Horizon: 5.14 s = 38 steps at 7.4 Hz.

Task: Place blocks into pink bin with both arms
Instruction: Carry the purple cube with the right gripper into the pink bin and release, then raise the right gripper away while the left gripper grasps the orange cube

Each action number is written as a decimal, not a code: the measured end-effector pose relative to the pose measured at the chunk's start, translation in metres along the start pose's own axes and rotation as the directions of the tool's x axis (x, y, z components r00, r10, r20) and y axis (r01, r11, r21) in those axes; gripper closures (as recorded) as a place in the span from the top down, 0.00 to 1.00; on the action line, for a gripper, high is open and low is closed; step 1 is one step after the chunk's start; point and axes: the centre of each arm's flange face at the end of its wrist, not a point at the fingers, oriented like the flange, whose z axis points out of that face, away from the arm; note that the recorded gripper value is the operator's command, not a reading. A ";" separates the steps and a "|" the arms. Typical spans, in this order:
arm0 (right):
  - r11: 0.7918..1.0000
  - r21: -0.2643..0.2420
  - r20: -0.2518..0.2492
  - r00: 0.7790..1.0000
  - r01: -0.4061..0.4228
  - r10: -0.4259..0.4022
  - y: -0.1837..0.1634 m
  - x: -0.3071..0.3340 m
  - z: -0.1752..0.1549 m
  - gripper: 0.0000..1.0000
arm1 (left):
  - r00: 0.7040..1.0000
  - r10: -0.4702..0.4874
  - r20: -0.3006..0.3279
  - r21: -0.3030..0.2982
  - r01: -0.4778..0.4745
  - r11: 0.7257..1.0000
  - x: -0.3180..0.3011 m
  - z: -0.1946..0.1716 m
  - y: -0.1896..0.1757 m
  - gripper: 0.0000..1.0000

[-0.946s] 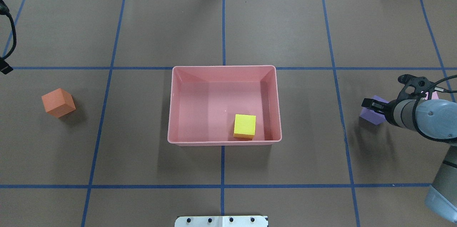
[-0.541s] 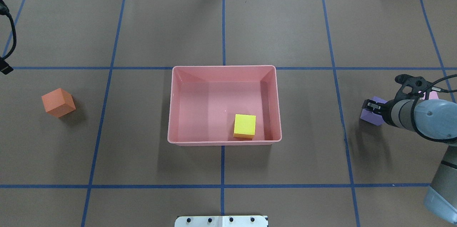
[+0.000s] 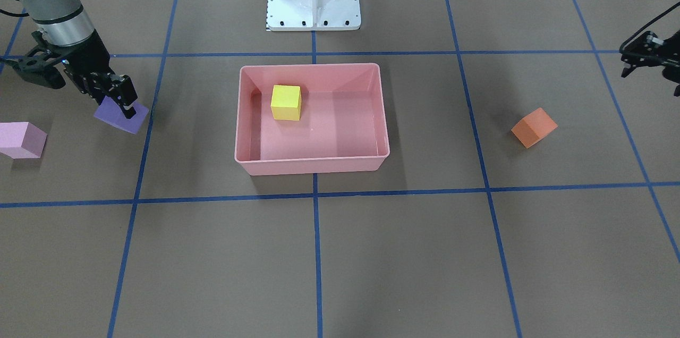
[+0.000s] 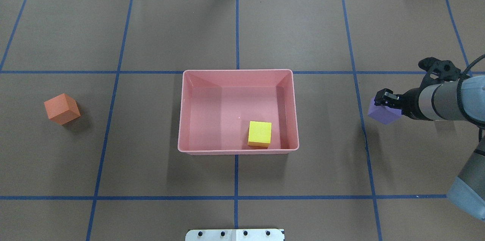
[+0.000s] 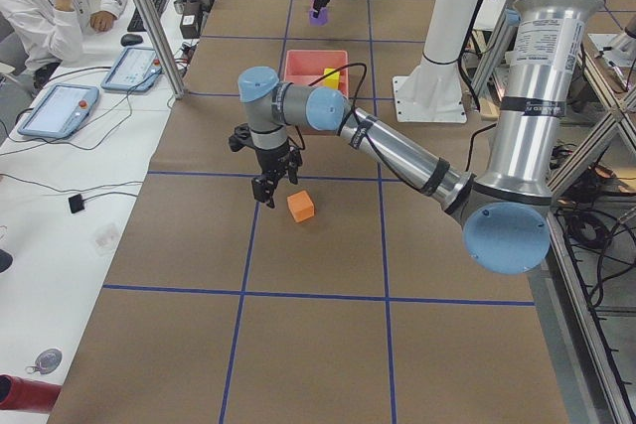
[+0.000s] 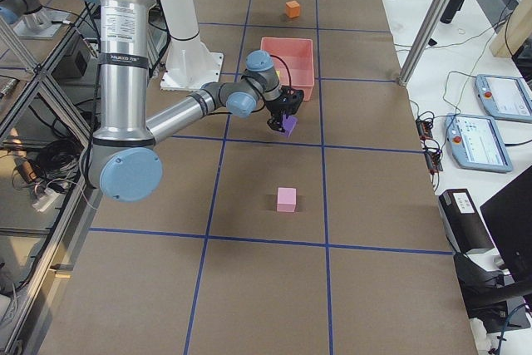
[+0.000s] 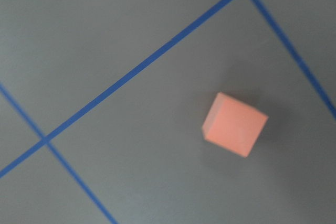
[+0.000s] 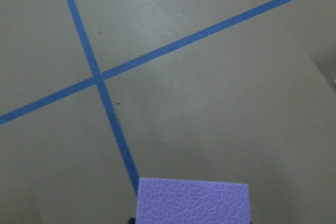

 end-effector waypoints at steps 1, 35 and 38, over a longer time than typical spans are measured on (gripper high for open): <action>1.000 -0.013 0.017 1.000 0.007 -0.006 0.004 -0.042 -0.014 0.00 | 0.999 -0.032 0.000 0.023 0.032 0.999 -0.021 0.004 0.019 1.00; 0.762 -0.251 -0.077 0.772 0.597 -0.630 -0.207 0.005 -0.102 1.00 | 0.502 -0.837 -0.217 0.067 0.863 0.501 0.159 0.209 -0.033 0.11; 0.756 -0.256 -0.078 0.767 0.602 -0.637 -0.205 0.030 -0.093 1.00 | 0.560 -0.794 -0.235 0.084 0.826 0.558 0.183 0.181 -0.052 0.11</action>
